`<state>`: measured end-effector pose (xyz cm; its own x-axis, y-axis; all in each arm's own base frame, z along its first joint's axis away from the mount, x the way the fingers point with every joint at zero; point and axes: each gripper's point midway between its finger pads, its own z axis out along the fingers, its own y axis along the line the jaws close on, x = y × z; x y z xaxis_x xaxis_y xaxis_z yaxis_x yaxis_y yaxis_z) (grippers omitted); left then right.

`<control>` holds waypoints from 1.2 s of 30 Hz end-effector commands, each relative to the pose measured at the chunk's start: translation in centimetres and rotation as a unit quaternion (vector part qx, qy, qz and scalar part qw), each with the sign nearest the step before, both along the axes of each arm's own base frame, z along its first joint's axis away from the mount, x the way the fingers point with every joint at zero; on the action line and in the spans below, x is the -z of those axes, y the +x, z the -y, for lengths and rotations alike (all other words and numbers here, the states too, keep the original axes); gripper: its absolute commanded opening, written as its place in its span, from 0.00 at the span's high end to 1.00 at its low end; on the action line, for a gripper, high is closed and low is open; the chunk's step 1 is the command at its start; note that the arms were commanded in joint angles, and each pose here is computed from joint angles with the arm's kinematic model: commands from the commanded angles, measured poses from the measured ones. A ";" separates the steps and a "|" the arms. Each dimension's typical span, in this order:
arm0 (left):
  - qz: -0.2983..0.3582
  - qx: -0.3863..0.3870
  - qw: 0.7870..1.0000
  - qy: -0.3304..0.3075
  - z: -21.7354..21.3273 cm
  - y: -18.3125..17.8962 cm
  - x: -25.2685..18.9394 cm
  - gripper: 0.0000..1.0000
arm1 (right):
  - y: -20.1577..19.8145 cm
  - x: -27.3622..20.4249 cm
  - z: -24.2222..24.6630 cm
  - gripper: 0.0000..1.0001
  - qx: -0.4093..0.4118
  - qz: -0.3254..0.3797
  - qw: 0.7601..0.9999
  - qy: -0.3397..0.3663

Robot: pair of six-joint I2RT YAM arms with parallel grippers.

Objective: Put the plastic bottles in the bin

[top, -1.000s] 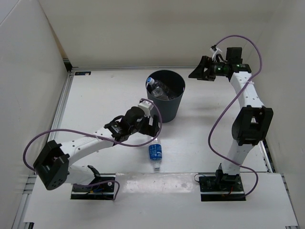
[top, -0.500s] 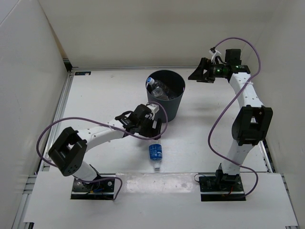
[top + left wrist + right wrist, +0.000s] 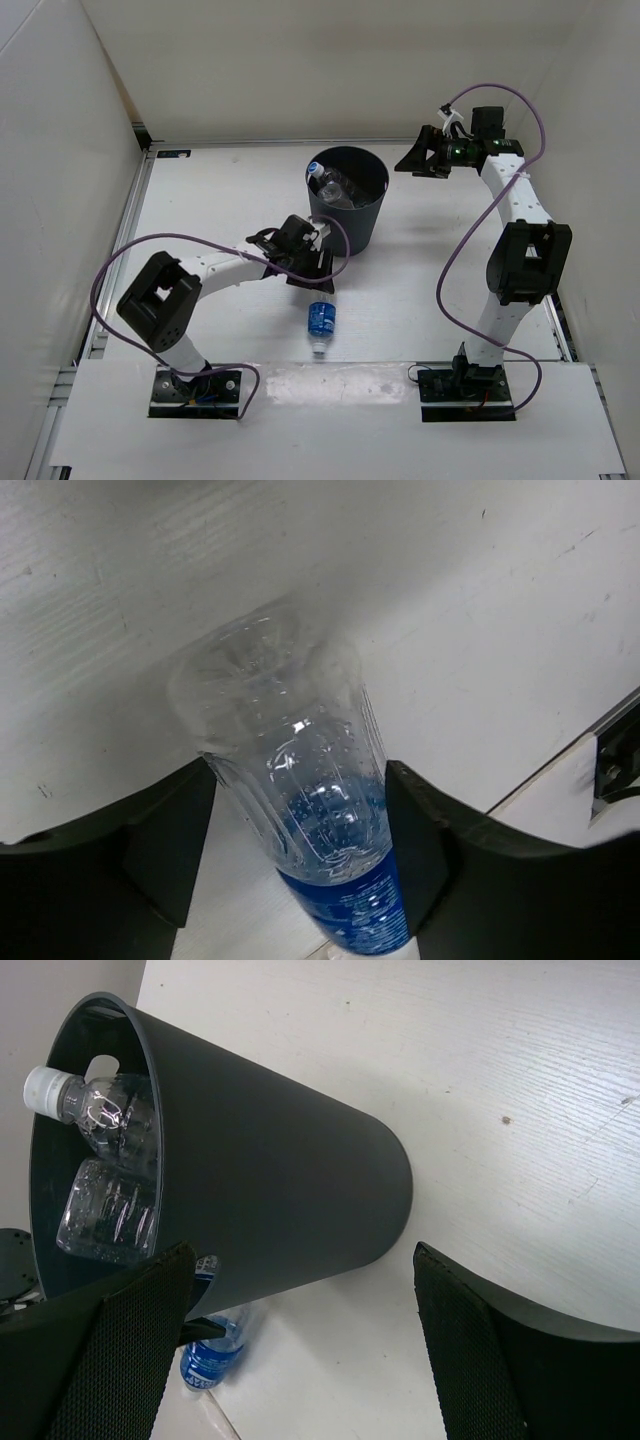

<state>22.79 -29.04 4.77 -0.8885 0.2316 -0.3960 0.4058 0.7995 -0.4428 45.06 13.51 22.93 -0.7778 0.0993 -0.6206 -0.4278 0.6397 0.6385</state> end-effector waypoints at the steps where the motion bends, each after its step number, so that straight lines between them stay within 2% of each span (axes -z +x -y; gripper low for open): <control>1: -0.013 -0.002 1.000 -0.013 0.4 0.5 -0.7 0.29 | 0.1 -1.1 0.2 0.10 -0.002 0.023 1.000 0.001; 6: -0.019 -0.036 0.999 0.013 -1.3 1.4 -0.2 0.41 | 0.5 -1.5 0.2 0.10 0.003 0.026 1.000 0.005; 14: 0.040 -0.090 0.994 0.041 -4.2 3.3 -2.2 0.51 | 0.8 -1.5 0.8 0.10 0.009 0.024 1.000 0.008; 18: 0.061 -0.096 0.992 0.052 -4.8 3.8 -3.1 0.54 | 1.0 -1.3 1.0 0.10 0.016 0.020 1.000 0.010; 24: 0.105 -0.105 0.987 0.069 -6.0 5.0 -5.2 0.63 | 1.2 -1.5 1.5 0.10 0.021 0.019 0.999 0.017; 29: 0.176 -0.129 0.970 0.108 -8.6 6.8 -8.3 0.65 | 1.4 -1.4 1.8 0.10 0.027 0.015 0.999 0.021; 32: 0.232 -0.147 0.952 0.133 -10.4 8.2 -11.4 0.67 | 1.5 -1.5 1.8 0.10 0.027 0.016 0.999 0.023; 35: 0.289 -0.167 0.932 0.139 -11.8 9.6 -15.6 0.67 | 1.6 -1.6 1.8 0.10 0.028 0.016 0.999 0.025; 36: 0.326 -0.166 0.921 0.132 -12.0 10.2 -18.7 0.67 | 1.7 -1.8 1.9 0.10 0.029 0.018 0.999 0.025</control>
<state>30.81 -19.18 15.94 -0.6878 0.1506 -0.7101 0.2685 0.9616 -0.0561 45.93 11.66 23.46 -0.7767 0.1696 -0.6065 -0.3776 0.6453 0.6641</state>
